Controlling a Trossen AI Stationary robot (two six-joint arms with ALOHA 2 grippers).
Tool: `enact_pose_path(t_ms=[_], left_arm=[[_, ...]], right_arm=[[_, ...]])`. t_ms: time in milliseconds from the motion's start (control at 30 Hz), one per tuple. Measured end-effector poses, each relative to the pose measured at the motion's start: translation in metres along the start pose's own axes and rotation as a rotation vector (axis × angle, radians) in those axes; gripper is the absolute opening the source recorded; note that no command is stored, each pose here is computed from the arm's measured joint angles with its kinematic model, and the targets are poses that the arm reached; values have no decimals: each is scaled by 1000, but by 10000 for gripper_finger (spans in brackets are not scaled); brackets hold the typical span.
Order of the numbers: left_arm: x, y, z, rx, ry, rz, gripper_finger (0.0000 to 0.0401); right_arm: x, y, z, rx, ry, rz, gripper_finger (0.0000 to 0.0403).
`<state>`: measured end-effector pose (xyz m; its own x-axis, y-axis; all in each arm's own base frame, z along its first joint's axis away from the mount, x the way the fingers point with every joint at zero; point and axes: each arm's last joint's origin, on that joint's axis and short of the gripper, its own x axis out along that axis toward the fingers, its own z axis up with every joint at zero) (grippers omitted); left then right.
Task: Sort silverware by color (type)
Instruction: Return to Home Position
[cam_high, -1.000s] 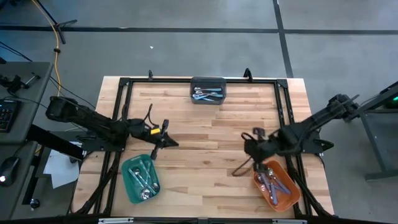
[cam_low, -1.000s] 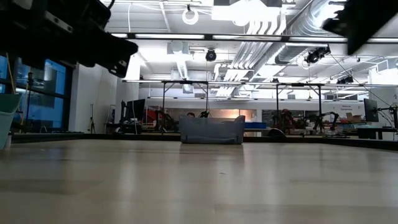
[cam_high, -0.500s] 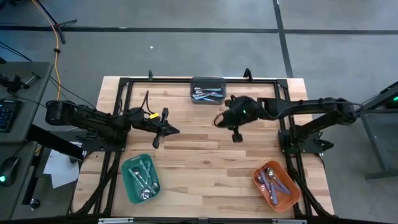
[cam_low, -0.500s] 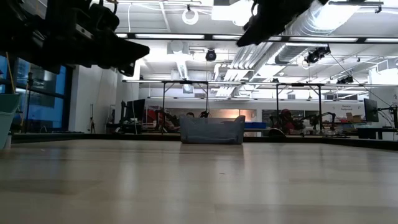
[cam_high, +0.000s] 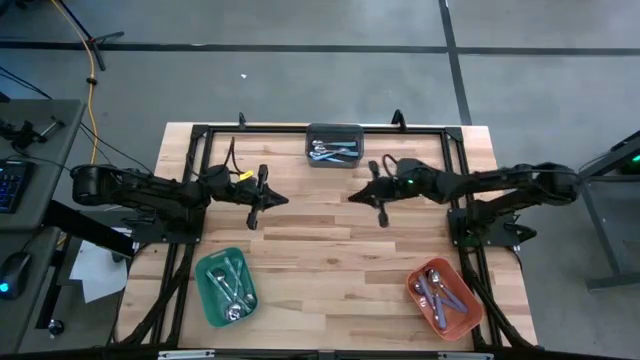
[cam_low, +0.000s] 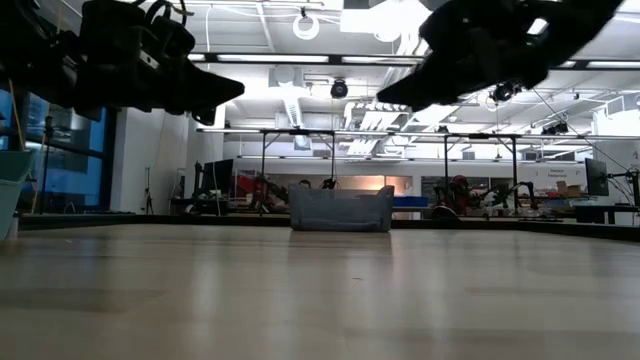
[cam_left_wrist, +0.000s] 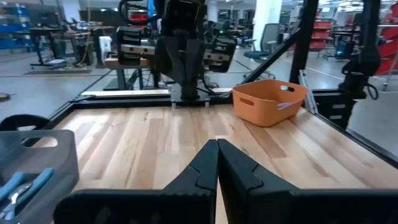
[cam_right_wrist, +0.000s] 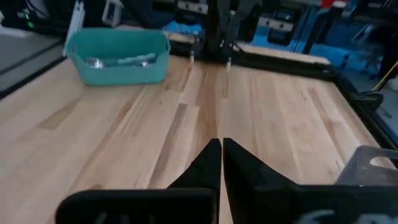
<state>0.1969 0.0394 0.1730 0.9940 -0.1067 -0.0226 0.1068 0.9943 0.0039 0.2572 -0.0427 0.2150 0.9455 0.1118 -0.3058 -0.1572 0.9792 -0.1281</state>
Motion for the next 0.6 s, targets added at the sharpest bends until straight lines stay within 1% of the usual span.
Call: enact_pose_path(t_ms=[67, 200, 300, 600], left_arm=[[-2, 2, 1, -1, -1, -10, 0], [-5, 8, 0, -10, 19, 14, 0], [-7, 11, -2, -18, 40, 31, 0], [-15, 19, 5, 12, 18, 83, 0]], right_arm=[[-9, 4, -4, -2, -38, -11, 0], [-28, 12, -13, 2, -105, -42, 0], [-43, 17, -23, -2, -141, -98, 0], [-83, 27, -44, 25, -253, -195, 0]])
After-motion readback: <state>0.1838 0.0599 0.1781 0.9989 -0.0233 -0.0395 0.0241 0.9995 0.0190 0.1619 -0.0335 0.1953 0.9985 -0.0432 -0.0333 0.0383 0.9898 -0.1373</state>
